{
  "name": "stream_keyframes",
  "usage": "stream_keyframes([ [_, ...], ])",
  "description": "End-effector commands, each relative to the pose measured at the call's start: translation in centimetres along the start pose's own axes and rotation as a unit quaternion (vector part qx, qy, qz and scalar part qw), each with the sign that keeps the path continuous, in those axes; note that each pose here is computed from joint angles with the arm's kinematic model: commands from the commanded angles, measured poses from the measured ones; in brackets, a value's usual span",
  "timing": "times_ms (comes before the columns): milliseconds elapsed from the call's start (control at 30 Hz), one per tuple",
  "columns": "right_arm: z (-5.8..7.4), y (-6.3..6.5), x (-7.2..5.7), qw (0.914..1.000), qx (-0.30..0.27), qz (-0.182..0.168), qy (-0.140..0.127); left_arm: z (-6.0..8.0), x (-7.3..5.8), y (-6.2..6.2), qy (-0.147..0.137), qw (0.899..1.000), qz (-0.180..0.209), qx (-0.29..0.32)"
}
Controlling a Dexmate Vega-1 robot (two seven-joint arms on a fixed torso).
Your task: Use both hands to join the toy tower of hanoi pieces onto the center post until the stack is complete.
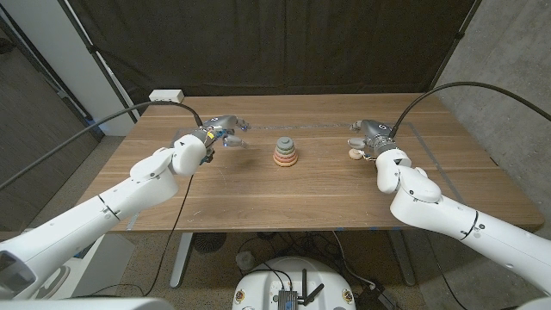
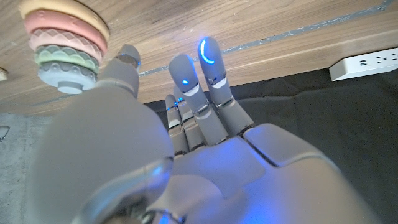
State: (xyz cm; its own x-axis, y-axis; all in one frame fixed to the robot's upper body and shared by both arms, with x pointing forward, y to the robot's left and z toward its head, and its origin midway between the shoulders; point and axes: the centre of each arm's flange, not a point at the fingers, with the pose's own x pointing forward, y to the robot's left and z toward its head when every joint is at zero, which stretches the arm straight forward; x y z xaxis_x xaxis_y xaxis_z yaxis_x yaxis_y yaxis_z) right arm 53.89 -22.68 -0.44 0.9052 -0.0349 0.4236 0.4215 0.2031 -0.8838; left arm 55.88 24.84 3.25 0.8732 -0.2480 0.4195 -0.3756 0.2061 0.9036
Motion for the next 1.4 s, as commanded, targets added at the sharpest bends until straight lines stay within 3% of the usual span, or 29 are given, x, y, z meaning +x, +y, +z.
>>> stream_keyframes([
  [33,0.3,0.1,0.4,0.9999,-0.004,0.005,-0.008,-1.4,-1.1,-0.9,0.029,0.999,0.034,-0.013],
  [333,-0.1,0.1,0.4,0.9999,-0.005,0.007,-0.007,-2.0,-2.1,-1.9,0.043,0.997,0.048,-0.034],
  [700,-0.3,0.3,0.1,0.9999,-0.008,0.009,-0.005,-2.5,-3.1,-2.3,0.054,0.996,0.059,-0.041],
  [1400,0.0,0.6,0.1,0.9997,-0.016,0.017,-0.001,-2.9,-3.7,-2.7,0.061,0.995,0.064,-0.043],
])
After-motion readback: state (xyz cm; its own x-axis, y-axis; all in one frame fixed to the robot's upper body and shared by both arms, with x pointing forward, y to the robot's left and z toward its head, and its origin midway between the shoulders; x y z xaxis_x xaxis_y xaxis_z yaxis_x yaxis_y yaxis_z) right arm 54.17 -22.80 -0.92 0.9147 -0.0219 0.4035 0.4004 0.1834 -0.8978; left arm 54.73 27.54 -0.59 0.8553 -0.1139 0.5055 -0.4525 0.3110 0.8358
